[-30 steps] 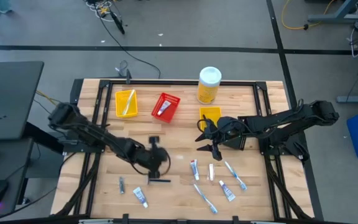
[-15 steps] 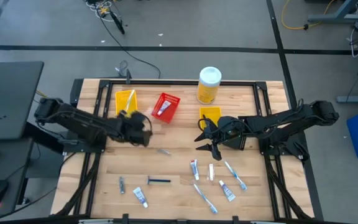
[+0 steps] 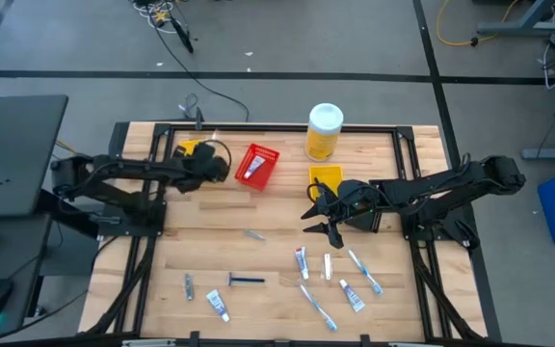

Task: Pick & Place Travel size toiletries
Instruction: Put the red toothbrush into the left yellow basket

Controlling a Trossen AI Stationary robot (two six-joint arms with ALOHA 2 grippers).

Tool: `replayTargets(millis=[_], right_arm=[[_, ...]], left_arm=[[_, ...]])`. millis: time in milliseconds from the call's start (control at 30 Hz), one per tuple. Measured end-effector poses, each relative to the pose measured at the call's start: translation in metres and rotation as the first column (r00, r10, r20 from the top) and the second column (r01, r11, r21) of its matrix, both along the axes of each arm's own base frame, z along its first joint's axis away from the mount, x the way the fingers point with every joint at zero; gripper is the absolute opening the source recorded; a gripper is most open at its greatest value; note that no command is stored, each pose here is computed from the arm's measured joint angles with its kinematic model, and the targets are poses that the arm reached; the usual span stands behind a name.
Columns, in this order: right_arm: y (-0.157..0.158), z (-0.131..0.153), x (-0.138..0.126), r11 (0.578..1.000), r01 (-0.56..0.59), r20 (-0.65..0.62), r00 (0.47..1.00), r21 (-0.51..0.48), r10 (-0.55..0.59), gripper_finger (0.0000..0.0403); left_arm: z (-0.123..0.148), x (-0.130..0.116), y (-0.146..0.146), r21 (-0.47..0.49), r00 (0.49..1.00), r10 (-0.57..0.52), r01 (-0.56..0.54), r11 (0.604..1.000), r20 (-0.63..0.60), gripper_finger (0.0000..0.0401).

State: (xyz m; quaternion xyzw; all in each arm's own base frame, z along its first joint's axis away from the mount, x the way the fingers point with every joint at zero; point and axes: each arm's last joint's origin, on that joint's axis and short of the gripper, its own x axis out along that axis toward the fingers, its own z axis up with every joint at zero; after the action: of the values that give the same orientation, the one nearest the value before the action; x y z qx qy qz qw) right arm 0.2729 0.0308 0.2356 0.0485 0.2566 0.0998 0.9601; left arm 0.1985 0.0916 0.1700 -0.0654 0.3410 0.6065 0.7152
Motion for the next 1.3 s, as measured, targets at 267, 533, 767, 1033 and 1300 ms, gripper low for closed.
replayTargets(millis=[267,533,767,1033,1300], right_arm=[[0.000,0.000,0.000,1.000,-0.002,0.001,1.000,-0.003,0.002,0.0191],[0.000,0.000,0.000,1.000,-0.009,0.004,1.000,-0.016,0.009,0.0186],[0.000,0.000,0.000,1.000,-0.011,0.005,1.000,-0.019,0.011,0.0193],[0.000,0.000,0.000,1.000,-0.011,0.006,1.000,-0.019,0.011,0.0190],[0.000,0.000,0.000,1.000,-0.011,0.006,1.000,-0.019,0.011,0.0185]], left_arm=[[-0.023,-0.020,0.031,-0.038,0.995,-0.043,0.046,0.998,0.087,0.0032],[-0.025,-0.041,0.024,-0.016,0.992,-0.014,0.016,1.000,0.125,0.0032],[-0.029,-0.046,0.021,-0.075,0.989,-0.053,0.064,0.995,0.139,0.0061],[-0.029,-0.046,0.021,-0.073,0.988,-0.055,0.066,0.995,0.147,0.0106],[-0.023,-0.041,0.022,-0.096,0.977,-0.069,0.090,0.991,0.202,0.0138]])
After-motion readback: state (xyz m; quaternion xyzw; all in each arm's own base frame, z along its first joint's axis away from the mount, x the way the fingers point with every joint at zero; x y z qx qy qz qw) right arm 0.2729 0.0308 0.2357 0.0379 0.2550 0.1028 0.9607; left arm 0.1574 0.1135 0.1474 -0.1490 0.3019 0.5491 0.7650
